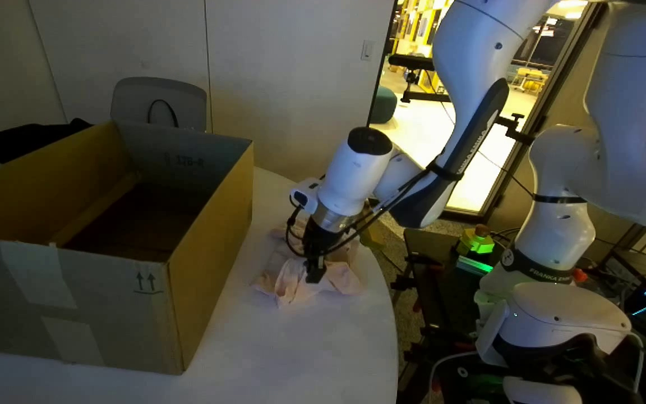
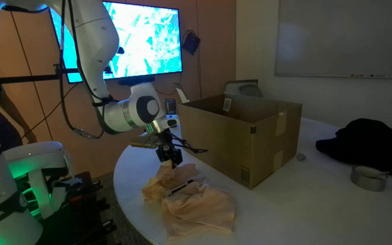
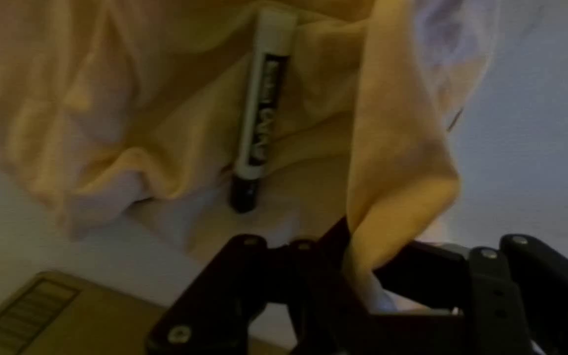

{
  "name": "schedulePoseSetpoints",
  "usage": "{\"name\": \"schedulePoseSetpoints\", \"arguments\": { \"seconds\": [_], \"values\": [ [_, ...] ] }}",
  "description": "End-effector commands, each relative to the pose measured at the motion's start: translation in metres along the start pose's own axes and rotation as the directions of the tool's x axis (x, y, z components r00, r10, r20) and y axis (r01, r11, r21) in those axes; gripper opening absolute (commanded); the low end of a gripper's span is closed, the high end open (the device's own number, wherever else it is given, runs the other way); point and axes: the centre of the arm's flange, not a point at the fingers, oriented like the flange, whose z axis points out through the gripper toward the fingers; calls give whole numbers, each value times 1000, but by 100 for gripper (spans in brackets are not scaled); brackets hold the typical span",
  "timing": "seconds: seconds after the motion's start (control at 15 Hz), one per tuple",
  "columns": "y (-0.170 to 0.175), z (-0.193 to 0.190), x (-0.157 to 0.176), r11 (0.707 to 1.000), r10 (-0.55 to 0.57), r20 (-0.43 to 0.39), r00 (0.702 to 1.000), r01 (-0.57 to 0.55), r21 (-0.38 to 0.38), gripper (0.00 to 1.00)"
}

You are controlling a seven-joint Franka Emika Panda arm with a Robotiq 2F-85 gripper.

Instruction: Put the marker on the towel, fold the towel, and then put the folded towel in the box

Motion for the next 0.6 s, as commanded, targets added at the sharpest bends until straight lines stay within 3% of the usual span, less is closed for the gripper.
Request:
{"name": "schedulePoseSetpoints", "arguments": {
  "seconds": [0.0,0.2,0.47,0.53],
  "values": [
    [45,-31,-17,982,131,-46,990,-136,-133,2],
    [78,-30,-28,953,228,-25,973,-228,-199,2],
    [82,-15,-44,937,272,32,962,-257,-235,3],
    [80,-14,-46,936,283,42,958,-267,-228,28]
  ]
}}
